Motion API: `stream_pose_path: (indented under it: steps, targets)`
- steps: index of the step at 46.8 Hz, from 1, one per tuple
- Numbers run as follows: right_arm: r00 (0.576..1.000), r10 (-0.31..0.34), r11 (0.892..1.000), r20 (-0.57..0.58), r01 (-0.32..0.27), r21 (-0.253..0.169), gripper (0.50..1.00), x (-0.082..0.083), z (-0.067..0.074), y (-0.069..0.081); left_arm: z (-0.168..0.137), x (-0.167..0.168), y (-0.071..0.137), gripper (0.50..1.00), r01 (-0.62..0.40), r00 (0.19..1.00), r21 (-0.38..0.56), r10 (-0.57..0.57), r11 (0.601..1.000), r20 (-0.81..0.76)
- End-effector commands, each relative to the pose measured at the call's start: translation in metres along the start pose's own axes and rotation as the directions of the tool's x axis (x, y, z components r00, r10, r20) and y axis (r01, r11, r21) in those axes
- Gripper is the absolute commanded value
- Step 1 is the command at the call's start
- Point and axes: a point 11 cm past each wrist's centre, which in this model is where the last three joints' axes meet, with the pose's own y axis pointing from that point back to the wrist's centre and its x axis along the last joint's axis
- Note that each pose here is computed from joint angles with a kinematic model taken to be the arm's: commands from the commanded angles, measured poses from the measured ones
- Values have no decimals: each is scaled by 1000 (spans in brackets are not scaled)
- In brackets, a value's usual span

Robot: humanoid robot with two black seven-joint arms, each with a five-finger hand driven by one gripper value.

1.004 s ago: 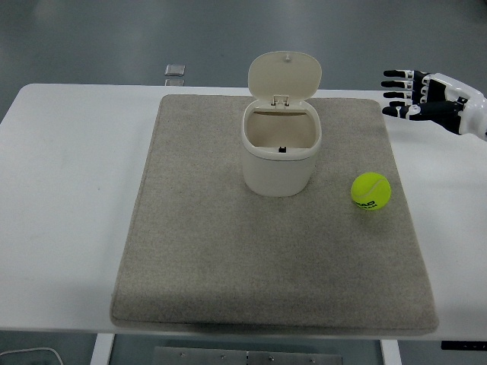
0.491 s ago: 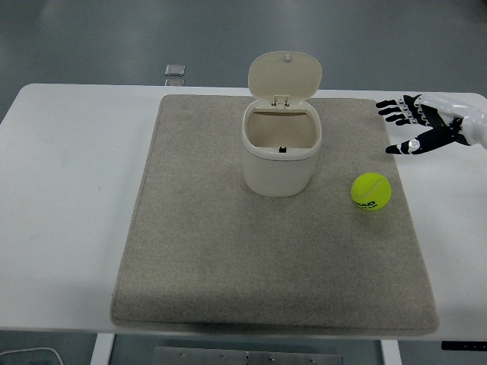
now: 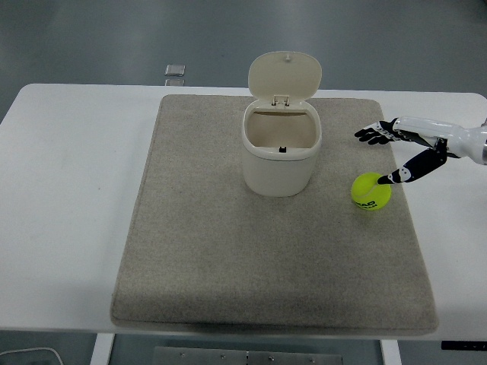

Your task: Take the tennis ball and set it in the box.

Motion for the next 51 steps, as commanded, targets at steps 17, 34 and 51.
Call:
stream_pose_path:
  steps: [17,34,51]
  targets:
    - [995,-39,999,-95,35,-40,909,-27,10,-9,0,0,0,992,0,1000,1,0,1000,1]
    - [991,-45,998,-127,38,-52,911,-40,17,-12,0,0,0,992,0,1000,1,0,1000,0]
    - [991,-56,998,-120,50,-47,764,-46,17,-16,0,0,0,992,0,1000,1,0,1000,0]
